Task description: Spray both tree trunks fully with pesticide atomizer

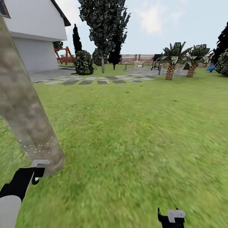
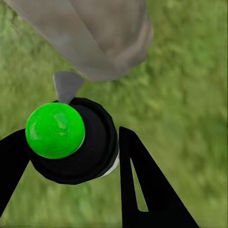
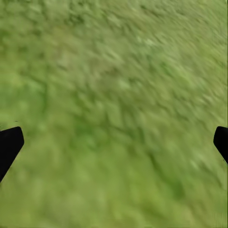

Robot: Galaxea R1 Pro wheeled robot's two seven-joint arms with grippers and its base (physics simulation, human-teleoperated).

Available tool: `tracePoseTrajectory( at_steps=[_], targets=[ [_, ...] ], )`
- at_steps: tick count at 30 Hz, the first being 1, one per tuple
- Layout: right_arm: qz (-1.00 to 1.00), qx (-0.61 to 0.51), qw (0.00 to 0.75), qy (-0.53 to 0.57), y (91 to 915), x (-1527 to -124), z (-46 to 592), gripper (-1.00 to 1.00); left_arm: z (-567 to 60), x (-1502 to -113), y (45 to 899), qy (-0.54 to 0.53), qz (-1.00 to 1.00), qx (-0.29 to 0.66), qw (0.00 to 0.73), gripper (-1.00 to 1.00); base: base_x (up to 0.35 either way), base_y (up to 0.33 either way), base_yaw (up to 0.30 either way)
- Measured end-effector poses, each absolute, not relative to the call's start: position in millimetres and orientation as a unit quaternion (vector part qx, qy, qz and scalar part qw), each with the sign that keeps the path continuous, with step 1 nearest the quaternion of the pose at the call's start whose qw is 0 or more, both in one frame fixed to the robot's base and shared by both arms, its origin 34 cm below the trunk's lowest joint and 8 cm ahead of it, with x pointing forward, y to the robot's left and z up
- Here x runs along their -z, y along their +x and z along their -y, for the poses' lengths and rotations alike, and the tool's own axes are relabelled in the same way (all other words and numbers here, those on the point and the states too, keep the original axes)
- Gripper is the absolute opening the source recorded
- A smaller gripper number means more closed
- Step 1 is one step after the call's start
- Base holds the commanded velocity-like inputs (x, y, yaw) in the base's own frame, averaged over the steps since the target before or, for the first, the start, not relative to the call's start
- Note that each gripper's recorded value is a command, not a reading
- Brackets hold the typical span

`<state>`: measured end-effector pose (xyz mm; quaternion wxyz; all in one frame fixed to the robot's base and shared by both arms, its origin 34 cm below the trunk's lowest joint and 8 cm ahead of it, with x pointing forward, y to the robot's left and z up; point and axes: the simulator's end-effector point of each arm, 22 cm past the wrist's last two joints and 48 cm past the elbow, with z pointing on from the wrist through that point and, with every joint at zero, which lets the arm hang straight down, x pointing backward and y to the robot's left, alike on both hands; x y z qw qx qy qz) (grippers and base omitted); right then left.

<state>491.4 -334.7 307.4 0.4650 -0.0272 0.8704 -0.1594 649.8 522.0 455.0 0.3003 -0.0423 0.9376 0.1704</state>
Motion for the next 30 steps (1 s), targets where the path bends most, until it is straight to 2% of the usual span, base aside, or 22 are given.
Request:
tracePoseTrajectory(
  at_steps=[30],
  targets=[
    [-0.870, 0.159, 0.465, -0.027, 491.3, -307.3, 334.7, 1.00, -521.4, -455.3, 650.5, -0.042, -0.937, -0.170, 0.302, -1.00, 0.235, -0.187, 0.278]
  ],
)
